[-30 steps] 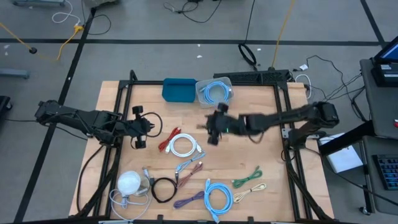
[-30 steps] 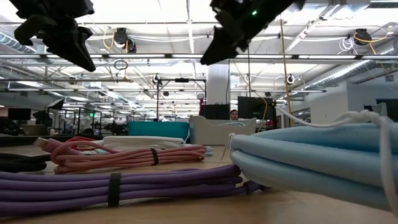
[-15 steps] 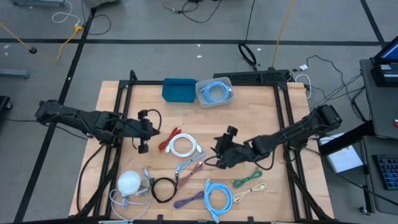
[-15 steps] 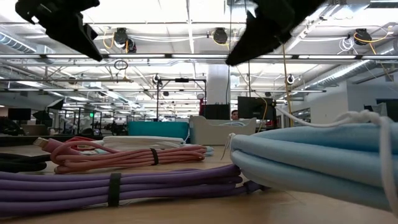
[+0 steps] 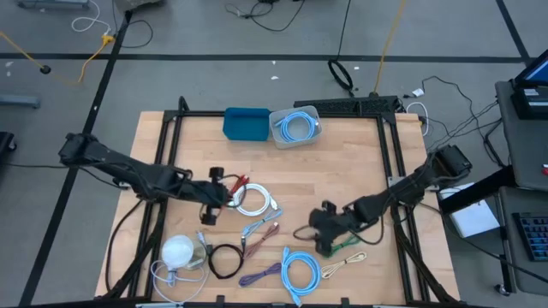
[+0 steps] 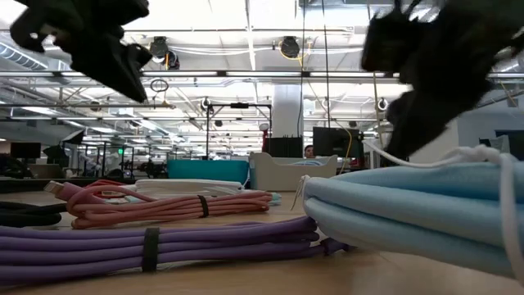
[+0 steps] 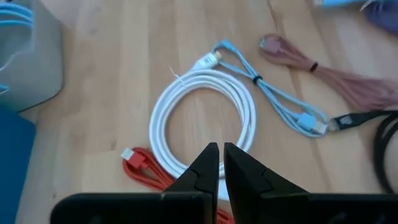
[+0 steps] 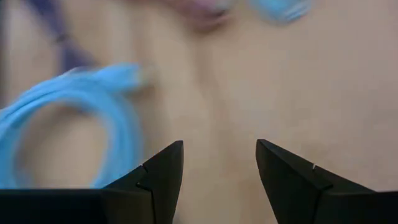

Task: Pick & Place USB Port
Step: Put the green usb cable into the blue bin

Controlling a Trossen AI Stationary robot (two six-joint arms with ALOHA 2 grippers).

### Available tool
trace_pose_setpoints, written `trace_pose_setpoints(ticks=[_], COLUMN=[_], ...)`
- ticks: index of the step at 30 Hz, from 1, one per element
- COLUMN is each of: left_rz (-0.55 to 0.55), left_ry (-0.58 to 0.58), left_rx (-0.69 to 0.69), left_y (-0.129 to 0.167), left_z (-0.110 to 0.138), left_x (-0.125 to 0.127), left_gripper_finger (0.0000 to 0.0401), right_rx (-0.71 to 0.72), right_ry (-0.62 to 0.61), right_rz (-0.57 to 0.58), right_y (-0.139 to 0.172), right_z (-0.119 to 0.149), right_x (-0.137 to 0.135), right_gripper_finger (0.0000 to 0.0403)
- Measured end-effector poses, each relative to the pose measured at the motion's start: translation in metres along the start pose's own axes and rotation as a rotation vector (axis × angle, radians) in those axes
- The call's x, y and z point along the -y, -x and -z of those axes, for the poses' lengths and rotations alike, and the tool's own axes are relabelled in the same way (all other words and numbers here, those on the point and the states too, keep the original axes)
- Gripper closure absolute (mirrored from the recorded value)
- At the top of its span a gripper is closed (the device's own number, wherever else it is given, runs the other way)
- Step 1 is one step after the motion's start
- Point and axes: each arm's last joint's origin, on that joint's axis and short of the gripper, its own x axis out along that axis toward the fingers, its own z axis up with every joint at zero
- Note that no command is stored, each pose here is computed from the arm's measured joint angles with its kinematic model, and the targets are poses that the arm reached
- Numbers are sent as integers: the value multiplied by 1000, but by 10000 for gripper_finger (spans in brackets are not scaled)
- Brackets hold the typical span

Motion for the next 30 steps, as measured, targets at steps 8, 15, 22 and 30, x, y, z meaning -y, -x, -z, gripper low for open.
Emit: trace_pose_setpoints(ticks=[8, 15, 22, 30], left_rz=[-104, -118, -108, -107], left_ry=[6, 72, 68, 60], left_rx=[-15, 43, 26, 13], left_y=[-26, -16, -11, -11], left_z=[-4, -8, -5, -4], left_x=[-3, -9, -9, -9], left_gripper_finger=[371, 371, 371, 371], right_rx=[11, -53, -210, -283], right_ry=[0, -85, -124, -169], right_rz=[-200, -87, 184, 167], right_y=[16, 20, 26, 31], right_z=[2, 20, 45, 60], right_x=[-47, -50, -32, -39], right_gripper_finger=[202, 202, 202, 202])
